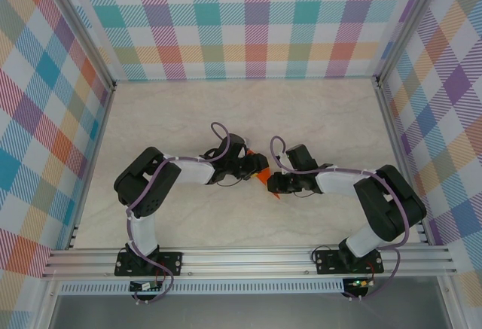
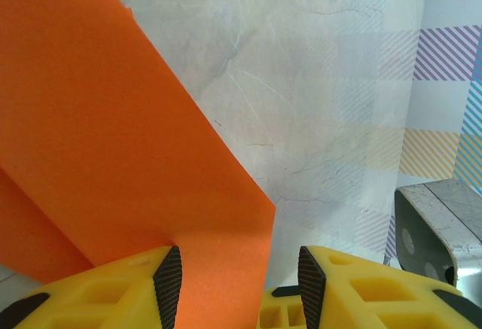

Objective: Fold a paper plane with a square sheet of paper (pick it up from the middle)
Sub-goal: Fold the wing for the fifth time at the center of the table.

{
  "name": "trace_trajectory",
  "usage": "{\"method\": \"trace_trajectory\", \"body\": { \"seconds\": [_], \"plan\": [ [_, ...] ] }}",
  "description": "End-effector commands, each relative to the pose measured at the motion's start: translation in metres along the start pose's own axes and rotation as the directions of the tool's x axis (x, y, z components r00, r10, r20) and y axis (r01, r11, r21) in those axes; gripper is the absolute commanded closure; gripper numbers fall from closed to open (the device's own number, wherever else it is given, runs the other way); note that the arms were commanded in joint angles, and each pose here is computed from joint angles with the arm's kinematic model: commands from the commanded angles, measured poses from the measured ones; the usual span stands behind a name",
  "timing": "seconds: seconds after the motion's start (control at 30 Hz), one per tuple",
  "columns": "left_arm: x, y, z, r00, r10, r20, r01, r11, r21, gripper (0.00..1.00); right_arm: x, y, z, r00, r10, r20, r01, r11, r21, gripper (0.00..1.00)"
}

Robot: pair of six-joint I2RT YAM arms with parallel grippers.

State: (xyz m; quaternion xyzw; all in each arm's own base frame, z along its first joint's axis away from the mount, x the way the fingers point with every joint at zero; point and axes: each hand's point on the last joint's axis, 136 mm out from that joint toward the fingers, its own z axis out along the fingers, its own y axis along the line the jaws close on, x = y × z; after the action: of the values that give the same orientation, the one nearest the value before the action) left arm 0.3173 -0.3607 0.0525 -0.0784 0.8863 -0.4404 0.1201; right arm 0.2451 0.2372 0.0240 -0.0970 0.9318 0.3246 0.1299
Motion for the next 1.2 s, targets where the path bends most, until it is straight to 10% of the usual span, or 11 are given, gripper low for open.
{"method": "trace_trajectory", "body": {
  "seconds": [0.0, 1.17],
  "plan": [
    [-0.006, -0.008, 0.0, 1.0, 0.011, 0.011, -0.011, 1.0, 0.017, 0.53, -0.001, 0.011, -0.001, 1.0, 0.01, 0.006, -0.01, 0.999, -0.054, 0.87],
    [-0.007, -0.016, -0.008, 0.999, 0.033, -0.006, -0.032, 0.997, 0.076, 0.46, 0.003, 0.007, 0.019, 0.918, 0.394, -0.048, -0.393, 0.886, -0.246, 0.98]
  ]
}}
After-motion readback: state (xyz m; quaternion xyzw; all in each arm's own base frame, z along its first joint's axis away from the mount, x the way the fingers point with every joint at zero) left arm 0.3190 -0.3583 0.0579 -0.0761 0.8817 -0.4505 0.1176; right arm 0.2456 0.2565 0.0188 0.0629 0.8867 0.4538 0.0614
